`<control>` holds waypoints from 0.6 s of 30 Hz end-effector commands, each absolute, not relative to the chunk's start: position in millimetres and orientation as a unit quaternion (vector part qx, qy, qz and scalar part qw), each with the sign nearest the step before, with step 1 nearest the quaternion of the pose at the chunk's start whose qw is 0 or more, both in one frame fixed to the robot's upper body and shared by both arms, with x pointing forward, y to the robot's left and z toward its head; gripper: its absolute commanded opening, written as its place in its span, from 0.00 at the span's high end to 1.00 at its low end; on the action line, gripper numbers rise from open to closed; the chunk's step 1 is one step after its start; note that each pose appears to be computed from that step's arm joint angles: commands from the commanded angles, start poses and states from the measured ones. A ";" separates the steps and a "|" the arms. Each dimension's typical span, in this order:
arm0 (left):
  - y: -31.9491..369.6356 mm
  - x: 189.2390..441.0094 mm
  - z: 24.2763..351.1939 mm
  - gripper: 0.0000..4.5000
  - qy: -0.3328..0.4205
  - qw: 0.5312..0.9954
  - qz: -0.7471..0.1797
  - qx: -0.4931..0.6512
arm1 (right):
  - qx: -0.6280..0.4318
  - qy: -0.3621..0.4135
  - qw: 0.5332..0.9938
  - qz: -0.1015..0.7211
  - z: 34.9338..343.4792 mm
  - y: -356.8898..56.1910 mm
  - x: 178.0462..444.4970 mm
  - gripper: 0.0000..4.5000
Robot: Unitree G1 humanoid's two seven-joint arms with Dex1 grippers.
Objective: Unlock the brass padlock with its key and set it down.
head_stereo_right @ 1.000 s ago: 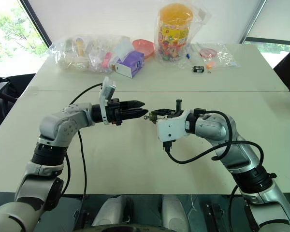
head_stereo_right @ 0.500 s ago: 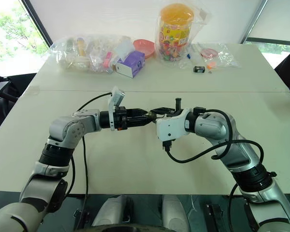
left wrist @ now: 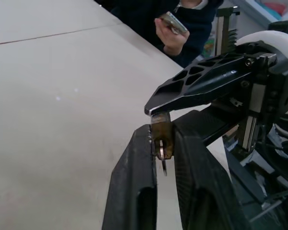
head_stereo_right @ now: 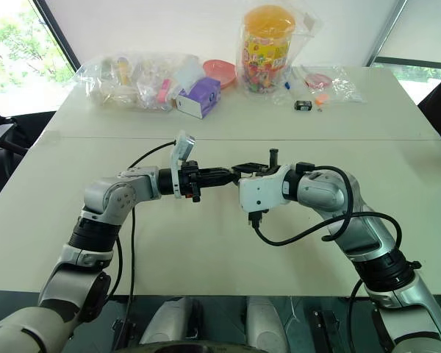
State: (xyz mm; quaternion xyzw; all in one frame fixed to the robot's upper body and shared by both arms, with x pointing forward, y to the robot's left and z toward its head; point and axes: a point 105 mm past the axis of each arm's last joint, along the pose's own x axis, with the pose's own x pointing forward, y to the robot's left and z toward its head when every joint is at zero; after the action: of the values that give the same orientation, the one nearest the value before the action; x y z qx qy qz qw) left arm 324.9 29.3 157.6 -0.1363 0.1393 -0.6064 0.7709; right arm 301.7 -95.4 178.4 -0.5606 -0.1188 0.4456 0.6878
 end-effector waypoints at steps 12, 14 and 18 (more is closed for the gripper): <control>32.4 326.3 162.0 1.00 0.127 0.776 -0.605 -0.122 | -0.544 -0.132 0.683 0.470 189.6 -87.6 289.3 0.53; 33.1 325.0 161.3 1.00 0.128 0.774 -0.608 -0.119 | -0.544 -0.128 0.684 0.468 189.4 -89.0 289.2 0.29; 39.9 325.3 160.7 1.00 0.129 0.774 -0.609 -0.112 | -0.521 -0.098 0.703 0.474 187.8 -98.5 287.0 0.01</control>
State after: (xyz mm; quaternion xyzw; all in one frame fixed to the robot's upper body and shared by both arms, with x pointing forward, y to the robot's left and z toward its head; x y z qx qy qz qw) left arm 327.1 38.4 152.4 -0.1240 0.1490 -0.6002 0.7760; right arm 291.8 -96.0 174.0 -0.5287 -0.0851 0.4790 0.6956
